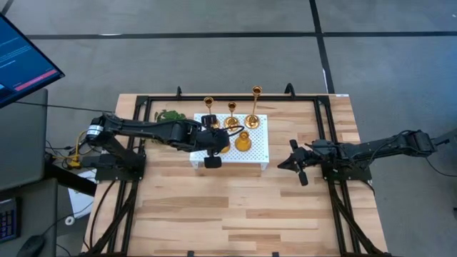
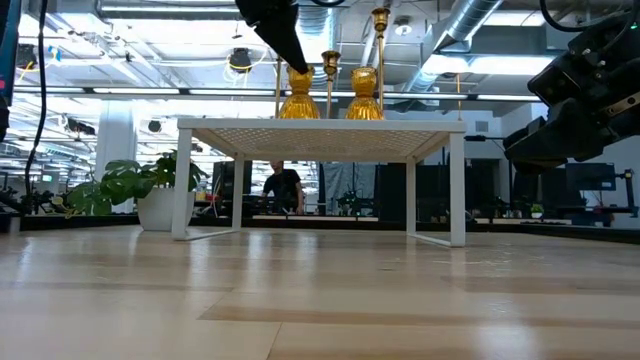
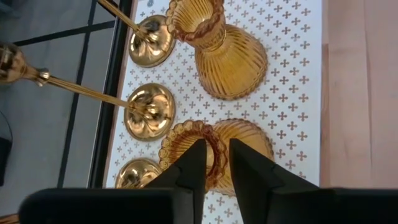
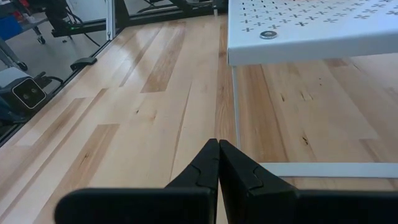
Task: Pick & Place candle stick holders
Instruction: Align the yellow candle holder on the shelf with the yellow candle holder, then return to Home Position
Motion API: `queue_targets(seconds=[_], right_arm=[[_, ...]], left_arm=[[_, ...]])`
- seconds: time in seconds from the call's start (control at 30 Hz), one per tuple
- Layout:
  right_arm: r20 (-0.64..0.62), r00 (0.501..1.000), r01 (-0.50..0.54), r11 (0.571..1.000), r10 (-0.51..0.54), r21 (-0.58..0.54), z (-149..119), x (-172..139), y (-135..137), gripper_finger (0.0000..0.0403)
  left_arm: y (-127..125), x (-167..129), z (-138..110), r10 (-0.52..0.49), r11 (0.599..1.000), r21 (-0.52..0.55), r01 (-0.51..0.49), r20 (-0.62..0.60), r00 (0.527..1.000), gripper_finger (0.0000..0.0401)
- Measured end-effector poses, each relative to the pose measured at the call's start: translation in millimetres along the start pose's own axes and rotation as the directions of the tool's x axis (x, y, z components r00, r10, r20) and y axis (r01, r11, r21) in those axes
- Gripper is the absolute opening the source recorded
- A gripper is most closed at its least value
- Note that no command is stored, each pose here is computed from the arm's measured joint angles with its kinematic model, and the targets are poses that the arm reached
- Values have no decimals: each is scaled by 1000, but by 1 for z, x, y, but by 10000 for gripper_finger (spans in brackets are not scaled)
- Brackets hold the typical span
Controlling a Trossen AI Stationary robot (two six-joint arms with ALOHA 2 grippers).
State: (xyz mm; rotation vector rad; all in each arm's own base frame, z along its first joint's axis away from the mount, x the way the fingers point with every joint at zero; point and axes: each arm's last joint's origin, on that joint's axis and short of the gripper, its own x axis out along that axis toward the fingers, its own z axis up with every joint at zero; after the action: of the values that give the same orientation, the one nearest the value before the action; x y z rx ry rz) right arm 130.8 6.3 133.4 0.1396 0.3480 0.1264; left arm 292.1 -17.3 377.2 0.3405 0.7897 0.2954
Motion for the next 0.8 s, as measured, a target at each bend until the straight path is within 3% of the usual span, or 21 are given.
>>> queue_targets(seconds=[0.8], right_arm=[[-2, 1000, 0, 1000, 0, 2, 0, 0, 0, 0]], left_arm=[[7, -9, 5, 66, 998, -6, -65, 67, 996, 71]])
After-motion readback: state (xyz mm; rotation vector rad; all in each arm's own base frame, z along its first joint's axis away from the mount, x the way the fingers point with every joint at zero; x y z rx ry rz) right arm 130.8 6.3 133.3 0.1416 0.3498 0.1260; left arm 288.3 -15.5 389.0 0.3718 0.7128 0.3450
